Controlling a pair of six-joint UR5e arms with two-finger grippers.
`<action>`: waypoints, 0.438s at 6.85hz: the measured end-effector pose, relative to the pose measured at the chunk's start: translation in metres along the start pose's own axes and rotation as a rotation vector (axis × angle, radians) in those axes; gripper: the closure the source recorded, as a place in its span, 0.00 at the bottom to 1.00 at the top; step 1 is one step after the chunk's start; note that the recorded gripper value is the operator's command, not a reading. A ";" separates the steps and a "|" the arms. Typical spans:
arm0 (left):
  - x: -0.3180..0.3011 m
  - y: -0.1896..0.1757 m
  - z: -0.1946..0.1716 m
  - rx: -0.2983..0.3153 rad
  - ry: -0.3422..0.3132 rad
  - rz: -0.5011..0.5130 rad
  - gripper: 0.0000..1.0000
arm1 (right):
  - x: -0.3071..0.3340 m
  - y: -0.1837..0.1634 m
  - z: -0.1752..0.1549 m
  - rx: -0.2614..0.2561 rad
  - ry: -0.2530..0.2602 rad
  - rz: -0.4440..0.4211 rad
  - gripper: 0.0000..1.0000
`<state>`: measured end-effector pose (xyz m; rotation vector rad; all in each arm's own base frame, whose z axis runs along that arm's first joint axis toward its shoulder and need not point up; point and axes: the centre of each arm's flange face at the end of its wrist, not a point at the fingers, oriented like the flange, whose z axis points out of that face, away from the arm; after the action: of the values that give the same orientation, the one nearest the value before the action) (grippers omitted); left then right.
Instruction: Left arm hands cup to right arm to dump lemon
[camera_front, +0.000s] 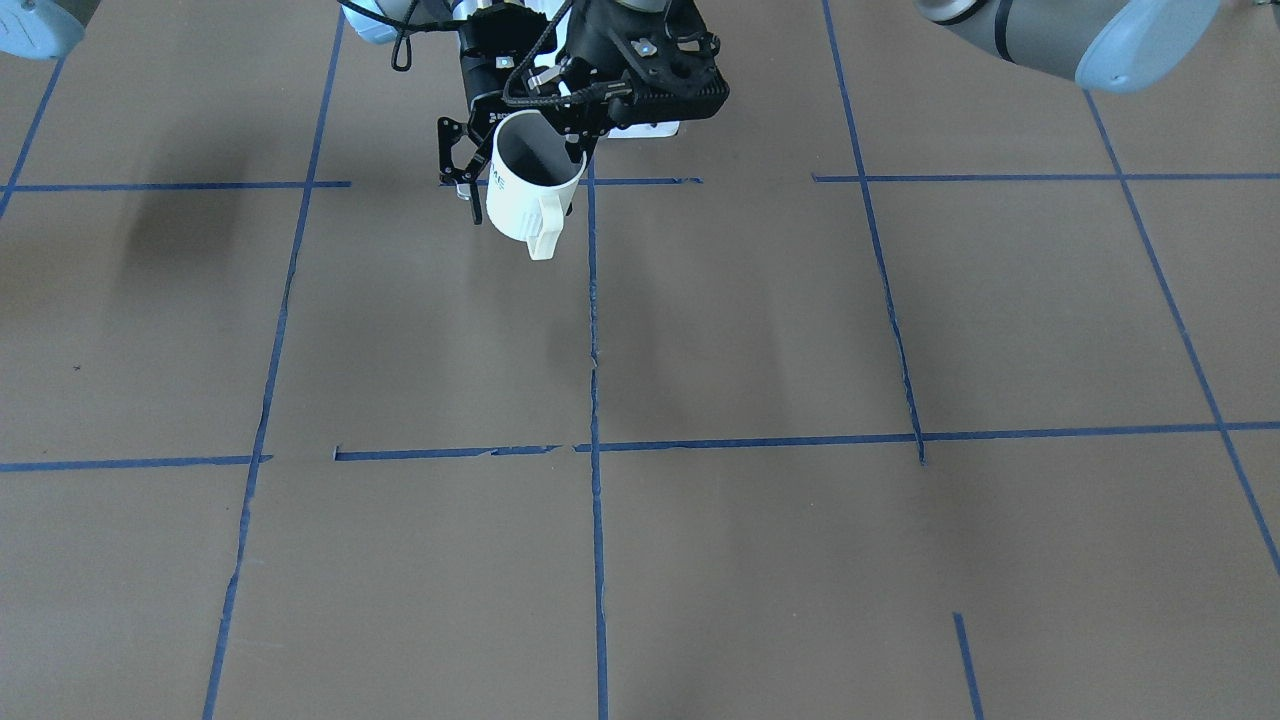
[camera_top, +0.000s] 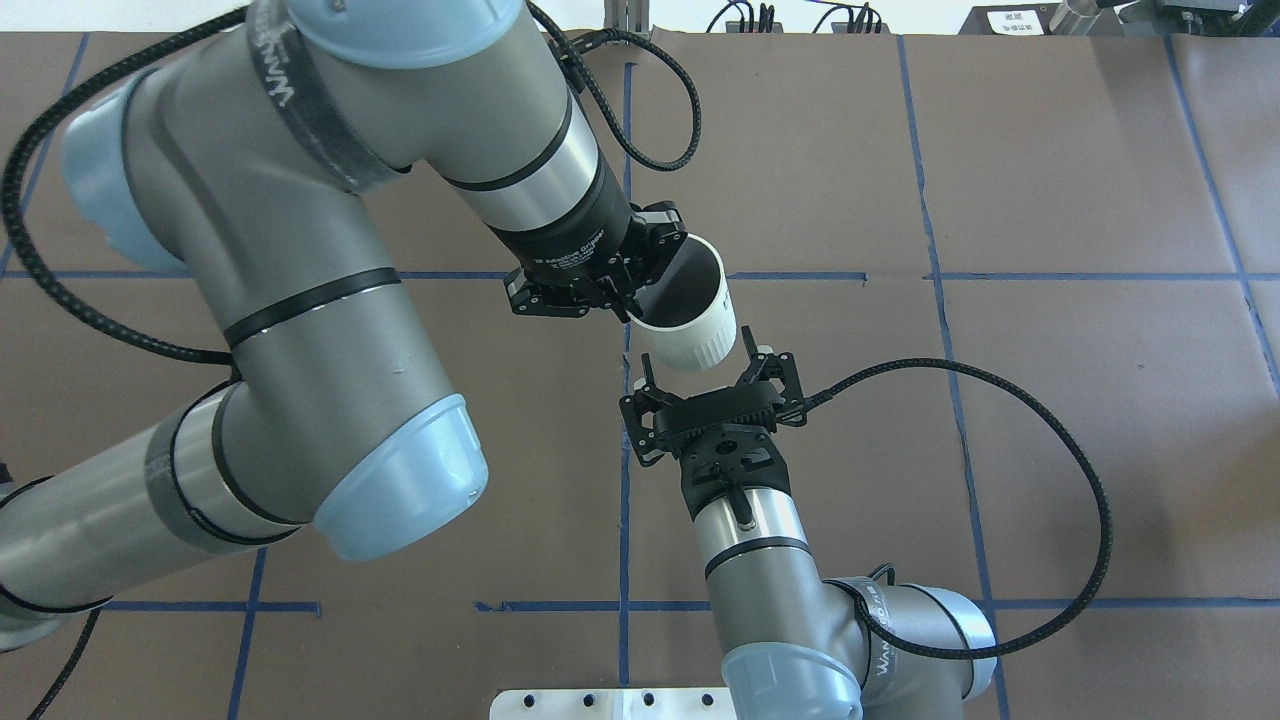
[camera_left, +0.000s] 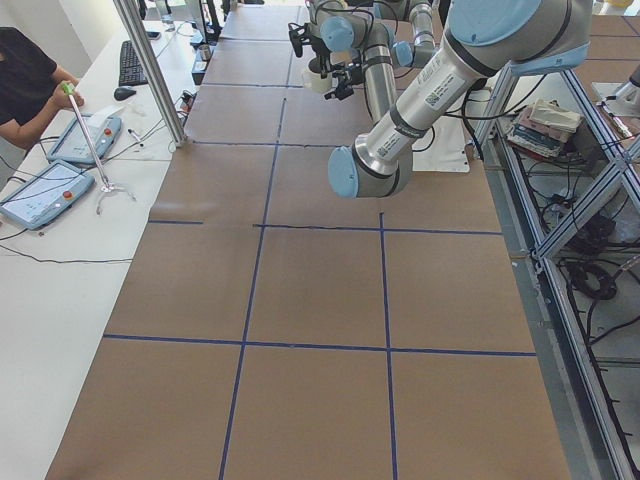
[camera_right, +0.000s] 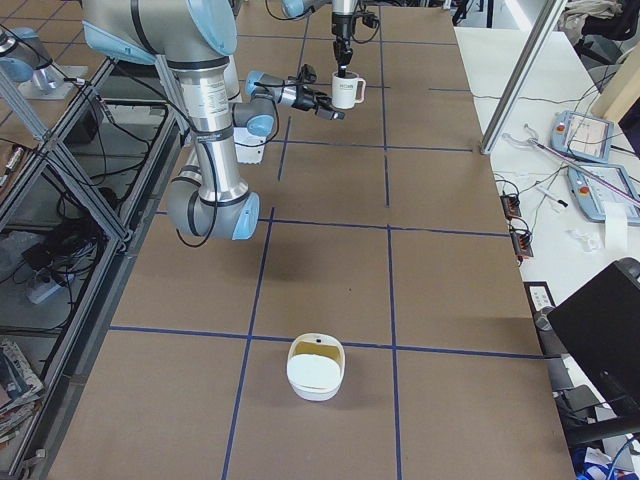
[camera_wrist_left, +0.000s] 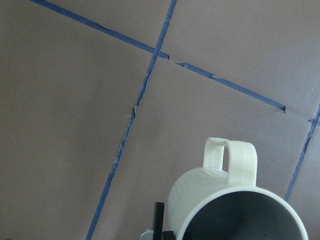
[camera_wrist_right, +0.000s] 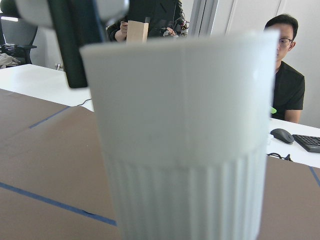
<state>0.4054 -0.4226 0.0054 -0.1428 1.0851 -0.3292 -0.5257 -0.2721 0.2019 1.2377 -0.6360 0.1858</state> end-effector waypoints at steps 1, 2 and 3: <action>-0.017 -0.009 -0.020 0.026 0.019 -0.003 1.00 | -0.001 -0.001 -0.001 -0.002 -0.003 0.001 0.00; -0.044 -0.021 -0.033 0.052 0.022 0.020 1.00 | 0.001 -0.006 0.001 -0.010 -0.010 0.010 0.00; -0.082 -0.038 -0.038 0.079 -0.001 0.083 1.00 | 0.012 -0.016 0.014 -0.039 -0.019 0.022 0.00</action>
<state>0.3296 -0.4292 0.0672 -0.0276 1.0726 -0.2968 -0.5140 -0.2926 0.1980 1.1966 -0.6668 0.1799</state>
